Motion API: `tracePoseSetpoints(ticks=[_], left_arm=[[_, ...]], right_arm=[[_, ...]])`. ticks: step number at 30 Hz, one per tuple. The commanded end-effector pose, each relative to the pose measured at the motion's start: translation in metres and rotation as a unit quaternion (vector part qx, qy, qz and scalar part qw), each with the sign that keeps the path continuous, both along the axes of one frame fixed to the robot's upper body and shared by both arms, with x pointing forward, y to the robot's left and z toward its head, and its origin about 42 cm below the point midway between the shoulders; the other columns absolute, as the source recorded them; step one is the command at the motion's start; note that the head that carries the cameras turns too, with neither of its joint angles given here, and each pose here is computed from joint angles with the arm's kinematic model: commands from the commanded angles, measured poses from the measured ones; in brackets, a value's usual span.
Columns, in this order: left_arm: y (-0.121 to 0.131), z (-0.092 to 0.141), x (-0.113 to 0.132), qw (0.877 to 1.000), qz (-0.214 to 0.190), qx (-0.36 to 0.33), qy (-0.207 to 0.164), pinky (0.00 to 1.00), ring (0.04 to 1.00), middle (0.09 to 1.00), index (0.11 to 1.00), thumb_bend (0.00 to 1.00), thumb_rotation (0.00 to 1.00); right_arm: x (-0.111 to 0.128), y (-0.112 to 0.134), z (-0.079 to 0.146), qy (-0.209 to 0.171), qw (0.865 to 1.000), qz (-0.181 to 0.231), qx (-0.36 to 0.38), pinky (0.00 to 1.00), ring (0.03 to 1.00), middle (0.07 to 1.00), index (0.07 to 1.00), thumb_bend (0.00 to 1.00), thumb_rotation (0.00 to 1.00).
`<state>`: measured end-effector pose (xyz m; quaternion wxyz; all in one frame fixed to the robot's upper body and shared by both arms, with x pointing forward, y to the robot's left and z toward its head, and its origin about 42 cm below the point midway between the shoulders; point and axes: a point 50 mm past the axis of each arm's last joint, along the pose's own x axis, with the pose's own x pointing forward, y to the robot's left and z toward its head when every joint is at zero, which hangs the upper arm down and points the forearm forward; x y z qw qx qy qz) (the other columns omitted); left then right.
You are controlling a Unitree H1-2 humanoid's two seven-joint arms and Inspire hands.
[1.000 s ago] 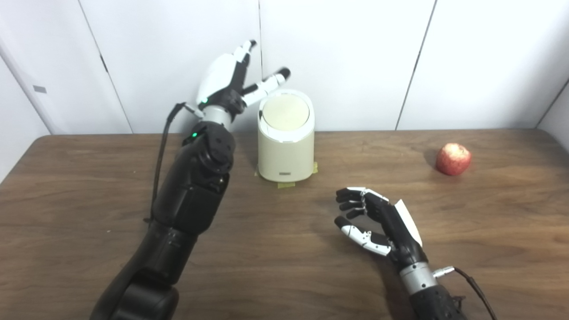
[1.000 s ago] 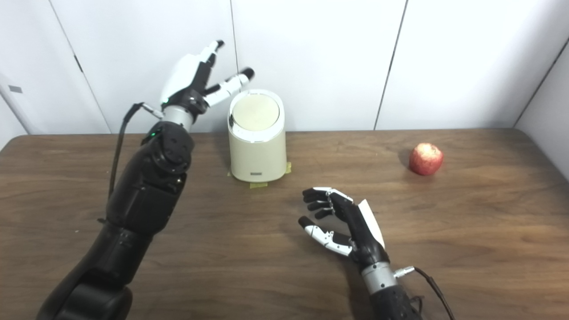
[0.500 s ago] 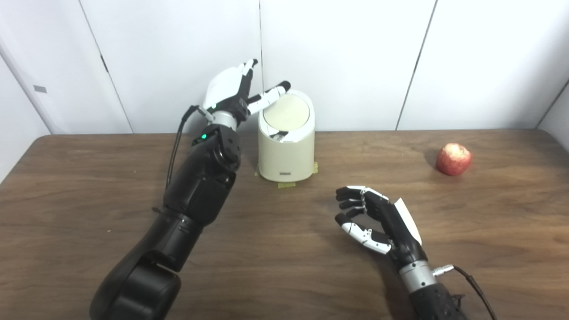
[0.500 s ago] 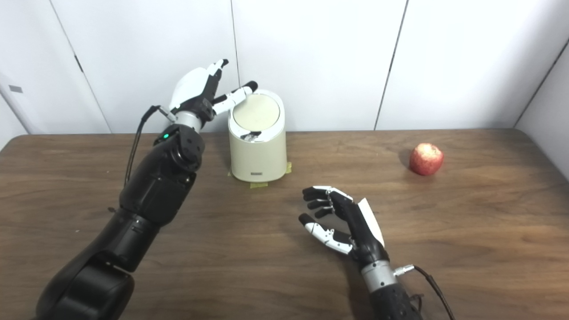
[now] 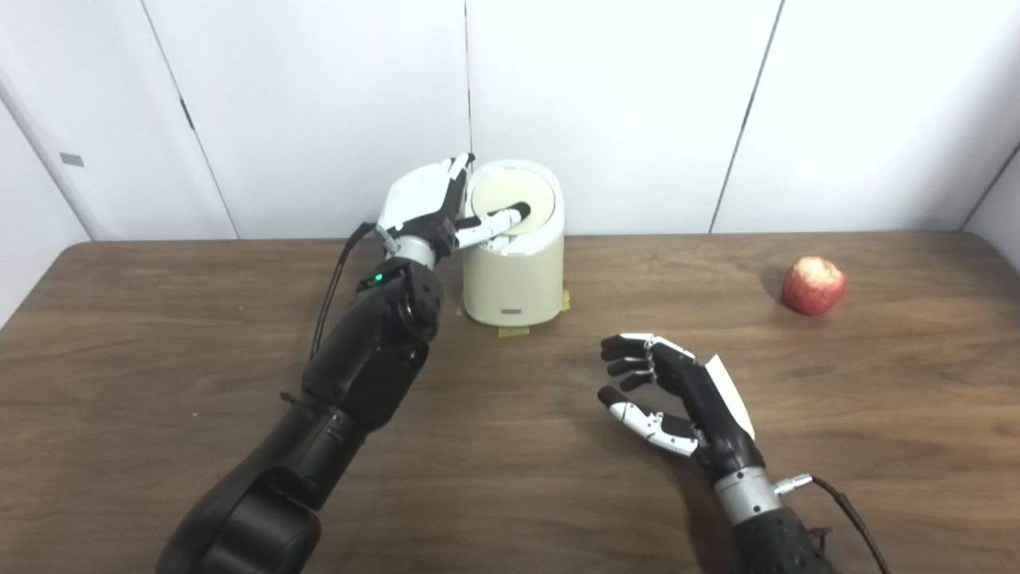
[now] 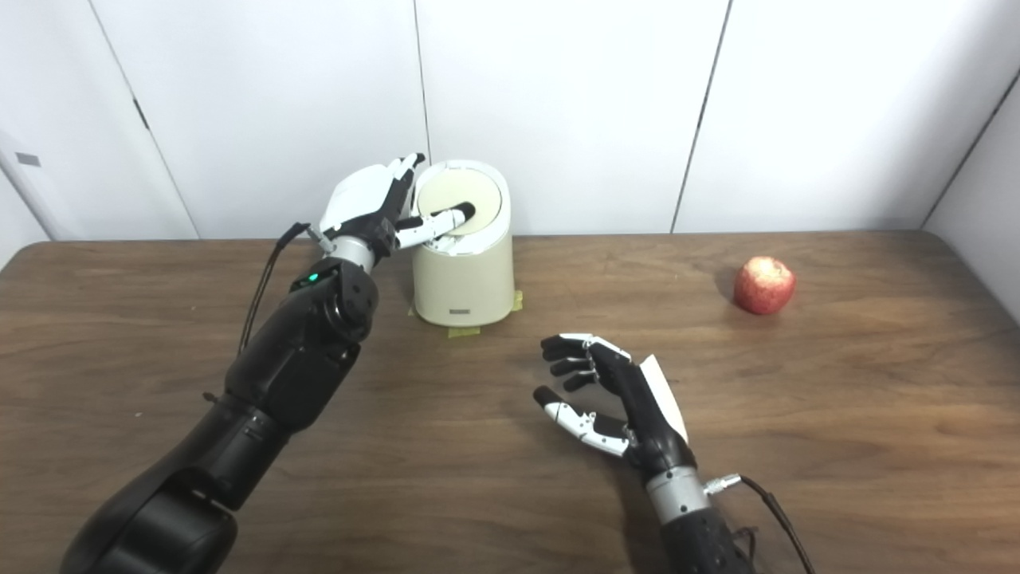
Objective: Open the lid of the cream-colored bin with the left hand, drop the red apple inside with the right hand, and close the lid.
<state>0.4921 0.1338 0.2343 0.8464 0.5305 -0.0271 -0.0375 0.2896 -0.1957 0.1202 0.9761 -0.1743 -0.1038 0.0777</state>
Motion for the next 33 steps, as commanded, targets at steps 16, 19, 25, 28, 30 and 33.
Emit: tracePoseSetpoints(ticks=[16, 19, 25, 28, 30, 33], left_arm=[[0.007, 0.019, 0.013, 0.996, 0.036, 0.073, -0.037, 1.0, 1.0, 1.0, 1.0, 0.63, 0.44], [0.007, 0.022, 0.014, 0.995, 0.036, 0.081, -0.041, 1.0, 1.0, 1.0, 1.0, 0.63, 0.41], [0.005, 0.029, 0.016, 0.992, 0.043, 0.108, -0.05, 1.0, 1.0, 1.0, 1.0, 0.7, 0.26], [0.004, 0.033, 0.018, 0.99, 0.052, 0.115, -0.055, 1.0, 1.0, 1.0, 1.0, 0.76, 0.21], [0.004, 0.035, 0.018, 0.99, 0.057, 0.112, -0.066, 1.0, 1.0, 1.0, 1.0, 0.79, 0.2], [0.002, 0.04, 0.017, 0.989, 0.058, 0.107, -0.086, 1.0, 1.0, 1.0, 1.0, 0.81, 0.22]], right_arm=[[0.003, 0.006, -0.005, 0.0, 1.0, 0.0, -0.001, 0.56, 0.646, 0.68, 0.675, 0.24, 0.32], [0.004, 0.006, -0.005, -0.003, 1.0, -0.001, 0.001, 0.55, 0.643, 0.678, 0.673, 0.24, 0.28], [0.004, 0.007, -0.005, 0.0, 1.0, 0.0, 0.0, 0.56, 0.648, 0.682, 0.679, 0.24, 0.3], [0.004, 0.008, -0.005, -0.001, 1.0, -0.001, -0.002, 0.56, 0.645, 0.678, 0.676, 0.24, 0.3], [0.004, 0.009, -0.005, 0.0, 1.0, -0.001, -0.002, 0.56, 0.647, 0.679, 0.676, 0.24, 0.3], [0.004, 0.008, -0.005, 0.001, 1.0, -0.001, -0.003, 0.57, 0.651, 0.681, 0.677, 0.24, 0.3]])
